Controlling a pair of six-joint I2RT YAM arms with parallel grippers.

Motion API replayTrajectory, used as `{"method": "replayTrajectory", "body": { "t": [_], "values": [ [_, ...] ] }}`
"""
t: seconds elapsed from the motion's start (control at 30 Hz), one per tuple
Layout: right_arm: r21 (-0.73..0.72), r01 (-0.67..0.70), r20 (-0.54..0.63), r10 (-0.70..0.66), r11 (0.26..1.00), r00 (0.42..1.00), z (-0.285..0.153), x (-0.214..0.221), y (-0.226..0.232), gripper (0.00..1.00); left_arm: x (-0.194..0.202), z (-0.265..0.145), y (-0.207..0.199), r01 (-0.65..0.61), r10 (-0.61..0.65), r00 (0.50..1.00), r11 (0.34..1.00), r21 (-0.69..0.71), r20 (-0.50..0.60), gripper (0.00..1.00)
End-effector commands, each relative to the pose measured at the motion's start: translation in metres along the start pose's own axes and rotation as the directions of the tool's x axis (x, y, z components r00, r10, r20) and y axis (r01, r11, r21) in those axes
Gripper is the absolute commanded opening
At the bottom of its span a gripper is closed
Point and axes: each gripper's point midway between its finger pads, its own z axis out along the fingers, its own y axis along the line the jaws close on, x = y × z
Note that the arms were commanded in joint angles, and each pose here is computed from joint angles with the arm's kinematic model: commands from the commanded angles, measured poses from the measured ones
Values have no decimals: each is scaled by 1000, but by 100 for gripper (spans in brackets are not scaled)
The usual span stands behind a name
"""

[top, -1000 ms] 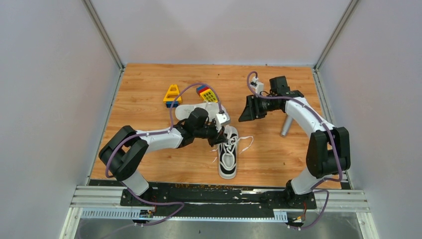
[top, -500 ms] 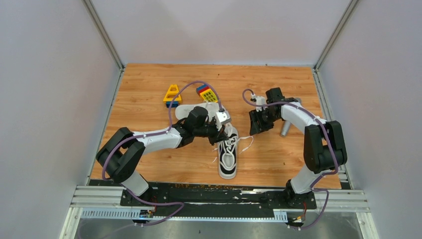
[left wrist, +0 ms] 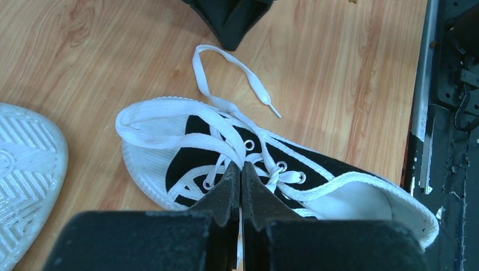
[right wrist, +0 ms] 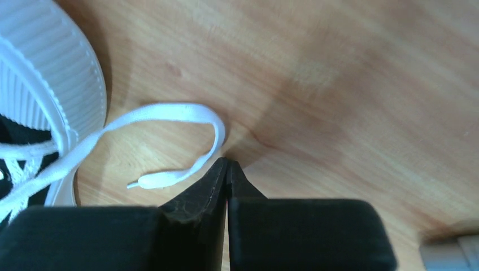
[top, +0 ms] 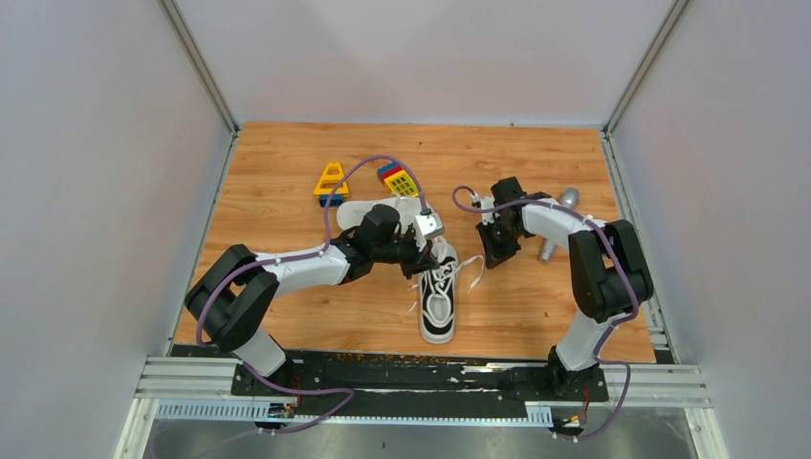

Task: Tie the shoes
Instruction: Wrap the shoelace around the shoelace.

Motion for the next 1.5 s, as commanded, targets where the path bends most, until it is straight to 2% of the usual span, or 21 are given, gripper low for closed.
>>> {"method": "replayTrajectory", "body": {
  "t": [0.0,0.13,0.27,0.3,0.37,0.5,0.57,0.63,0.87,1.03,1.17,1.27,1.3,1.33,1.37,1.47],
  "values": [
    [22,30,65,-31,999,997,10,-34,-10,0,-14,-2,2,-60,60,997,998,0,40,0],
    [-64,86,177,-73,994,982,-19,-77,6,0,-12,-3,1,-106,105,994,994,16,28,0],
    [-48,110,234,-96,993,968,-46,-97,9,0,-11,-4,0,-154,153,988,988,31,20,0],
    [-37,106,231,-94,994,968,-47,-95,8,5,-11,-4,0,-159,159,987,987,34,20,0],
    [-22,70,195,-64,997,979,-41,-79,4,22,-10,-4,-1,-171,171,985,984,40,18,0],
    [-7,16,81,-15,1000,997,-22,-32,2,26,-9,-5,-2,-183,182,983,982,44,16,0],
    [-30,7,53,-5,1000,999,-19,-17,8,39,-9,-5,-1,-187,187,982,981,42,16,0],
    [-47,1,39,1,999,999,-17,-9,14,43,-8,-6,-2,-186,186,982,982,42,13,0],
    [-6,28,20,-28,1000,999,-2,-8,24,40,-5,-6,-2,-181,181,983,982,45,8,0],
    [63,-25,-10,25,998,1000,10,-5,19,37,-4,-7,-3,-184,184,983,982,48,1,0],
    [194,-96,-41,105,976,994,20,13,-3,26,-3,-8,-3,-186,187,982,981,45,-4,0],
    [249,-84,-53,100,965,994,26,20,-14,20,-2,-9,-3,-190,191,982,981,47,-3,0],
    [259,-72,-52,88,963,995,27,19,-17,15,-2,-8,-3,-190,190,982,981,48,-4,0],
    [257,-52,-49,67,965,997,28,16,-18,10,-2,-8,-4,-190,191,982,980,52,-4,0],
    [236,-20,-42,31,972,999,29,8,-16,0,-1,-8,-4,-194,194,981,980,54,-5,0],
    [162,36,34,-42,986,999,16,-30,-7,0,0,-8,-5,-209,210,978,976,64,-8,0]
  ]
}}
